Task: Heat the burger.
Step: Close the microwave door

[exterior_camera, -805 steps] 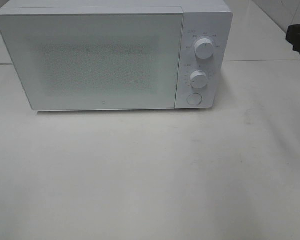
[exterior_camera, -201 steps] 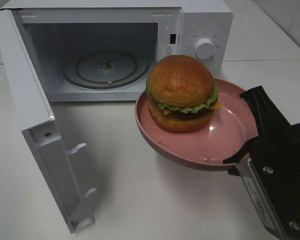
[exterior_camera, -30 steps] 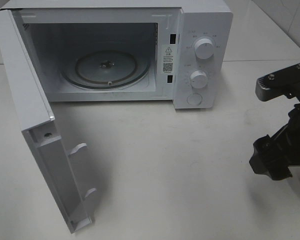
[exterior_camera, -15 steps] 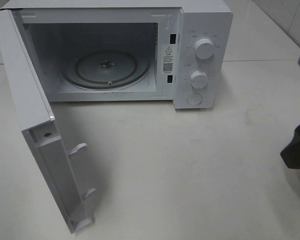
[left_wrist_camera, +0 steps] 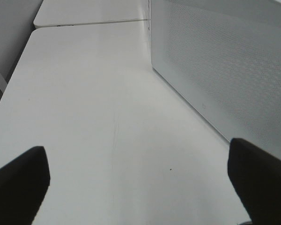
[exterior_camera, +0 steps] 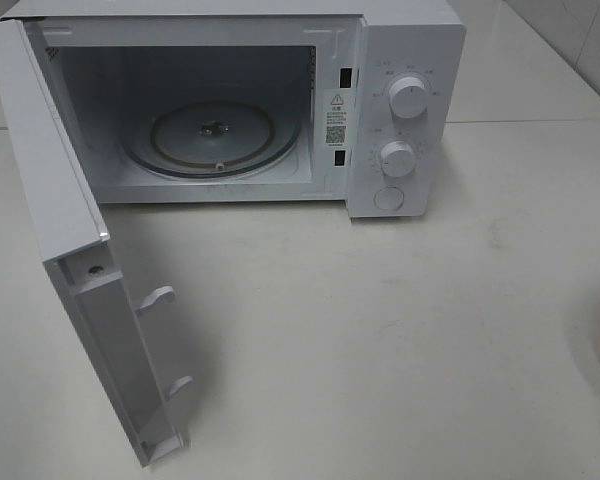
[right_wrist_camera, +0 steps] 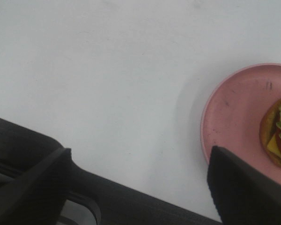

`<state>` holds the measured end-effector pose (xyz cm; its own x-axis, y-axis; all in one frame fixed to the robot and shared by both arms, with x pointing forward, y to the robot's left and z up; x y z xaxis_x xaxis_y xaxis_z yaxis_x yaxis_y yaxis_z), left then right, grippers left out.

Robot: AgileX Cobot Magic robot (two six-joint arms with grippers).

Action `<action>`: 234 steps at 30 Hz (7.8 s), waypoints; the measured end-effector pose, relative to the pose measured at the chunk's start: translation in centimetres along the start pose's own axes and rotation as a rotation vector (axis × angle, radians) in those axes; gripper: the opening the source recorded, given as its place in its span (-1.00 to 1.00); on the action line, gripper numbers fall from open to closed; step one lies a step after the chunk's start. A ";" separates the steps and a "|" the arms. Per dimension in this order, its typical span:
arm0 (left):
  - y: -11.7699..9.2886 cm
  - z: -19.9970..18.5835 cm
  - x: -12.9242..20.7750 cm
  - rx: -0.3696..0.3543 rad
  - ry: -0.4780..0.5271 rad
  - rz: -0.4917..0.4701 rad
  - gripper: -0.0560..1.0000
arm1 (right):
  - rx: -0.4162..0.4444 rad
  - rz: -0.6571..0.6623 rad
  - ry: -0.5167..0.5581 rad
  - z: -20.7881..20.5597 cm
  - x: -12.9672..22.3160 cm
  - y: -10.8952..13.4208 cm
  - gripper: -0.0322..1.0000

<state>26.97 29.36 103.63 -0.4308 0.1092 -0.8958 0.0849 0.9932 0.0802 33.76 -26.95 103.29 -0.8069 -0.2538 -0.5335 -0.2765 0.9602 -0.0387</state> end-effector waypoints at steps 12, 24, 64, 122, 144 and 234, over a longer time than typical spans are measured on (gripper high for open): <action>0.0 0.0 0.0 0.000 0.000 0.000 0.95 | 0.033 0.162 -0.164 -0.8 3.7 -1.0 0.54; 0.0 0.0 0.0 0.000 0.000 0.000 0.95 | 0.098 0.244 -0.361 -2.8 6.0 -1.1 0.54; 0.0 0.0 0.0 0.000 0.000 0.000 0.95 | 0.101 0.234 -0.464 -3.8 7.1 -0.9 0.54; 2.1 11.5 -5.6 -0.055 -0.069 0.019 -0.89 | 0.101 0.234 -0.464 -3.8 7.1 -0.9 0.54; 1.7 21.3 -3.2 -0.037 -0.197 0.203 -0.89 | 0.101 0.234 -0.464 -3.8 7.1 -0.9 0.54; -26.0 34.7 -9.4 0.417 -0.036 0.156 -0.89 | 0.101 0.234 -0.464 -3.8 7.1 -0.9 0.54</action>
<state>59.95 1.03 94.80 -0.3531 0.2473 -0.9023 0.5047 0.8624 0.0389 26.29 -30.04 102.75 -0.5185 0.0247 -0.8547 -0.0469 0.9973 0.0572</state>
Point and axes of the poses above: a point on each arm's last joint axis where the gripper is mounted, z pointing out along that axis toward the gripper, y along the wrist's bending axis when the last joint is at zero, x = y × z, the point moved 4 cm from there along z, pointing out along that axis toward the gripper, and after that the axes turned 3 degrees about z, right-handed, at the moved point
